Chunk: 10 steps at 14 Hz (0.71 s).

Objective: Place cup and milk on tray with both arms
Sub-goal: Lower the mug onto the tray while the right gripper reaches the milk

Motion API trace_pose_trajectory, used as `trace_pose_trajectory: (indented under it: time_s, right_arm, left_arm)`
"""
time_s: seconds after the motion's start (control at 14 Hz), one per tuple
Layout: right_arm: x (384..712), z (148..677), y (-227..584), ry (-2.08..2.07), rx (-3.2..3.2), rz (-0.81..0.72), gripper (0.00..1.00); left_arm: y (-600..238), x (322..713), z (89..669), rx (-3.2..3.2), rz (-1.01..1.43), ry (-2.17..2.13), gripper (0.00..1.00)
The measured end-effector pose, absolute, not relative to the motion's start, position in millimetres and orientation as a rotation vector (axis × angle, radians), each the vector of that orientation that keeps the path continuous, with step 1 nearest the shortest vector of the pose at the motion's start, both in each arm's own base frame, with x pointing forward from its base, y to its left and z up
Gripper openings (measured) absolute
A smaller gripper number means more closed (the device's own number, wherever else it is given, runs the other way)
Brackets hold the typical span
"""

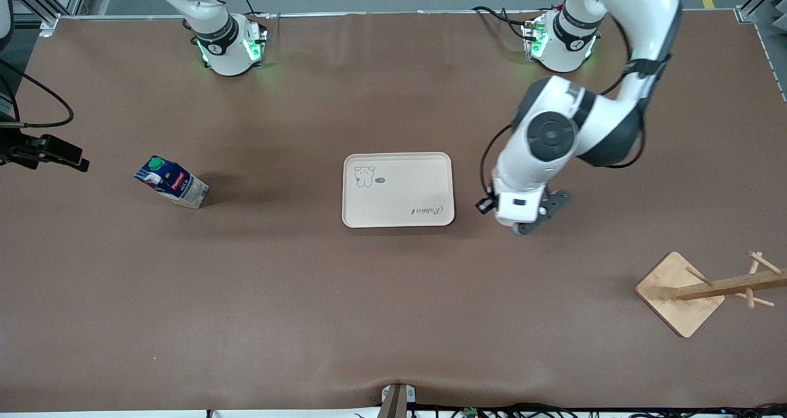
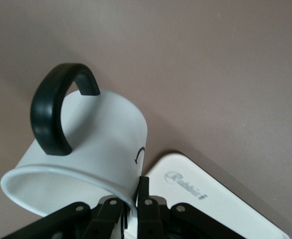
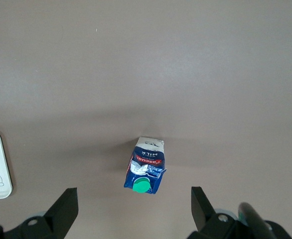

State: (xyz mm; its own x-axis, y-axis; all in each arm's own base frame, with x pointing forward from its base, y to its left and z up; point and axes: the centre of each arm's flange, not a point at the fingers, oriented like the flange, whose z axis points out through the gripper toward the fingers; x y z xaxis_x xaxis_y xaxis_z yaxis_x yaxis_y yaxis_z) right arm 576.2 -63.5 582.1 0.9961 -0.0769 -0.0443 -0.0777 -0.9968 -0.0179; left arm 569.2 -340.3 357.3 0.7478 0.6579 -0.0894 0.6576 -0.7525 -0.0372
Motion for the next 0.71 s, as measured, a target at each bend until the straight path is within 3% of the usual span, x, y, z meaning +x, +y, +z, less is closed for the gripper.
trace_pose_trajectory:
  time_s: [0.5, 0.71]
  right_arm:
    - [583, 540, -73, 0.145, -3.103, 0.226, 1.00]
    - [593, 494, -101, 0.225, -3.081, 0.342, 1.00]
  left_arm:
    - [-417, 544, 299, -2.890, 0.516, -1.274, 0.08]
    - [-426, 543, 281, -2.868, 0.634, -1.324, 0.08]
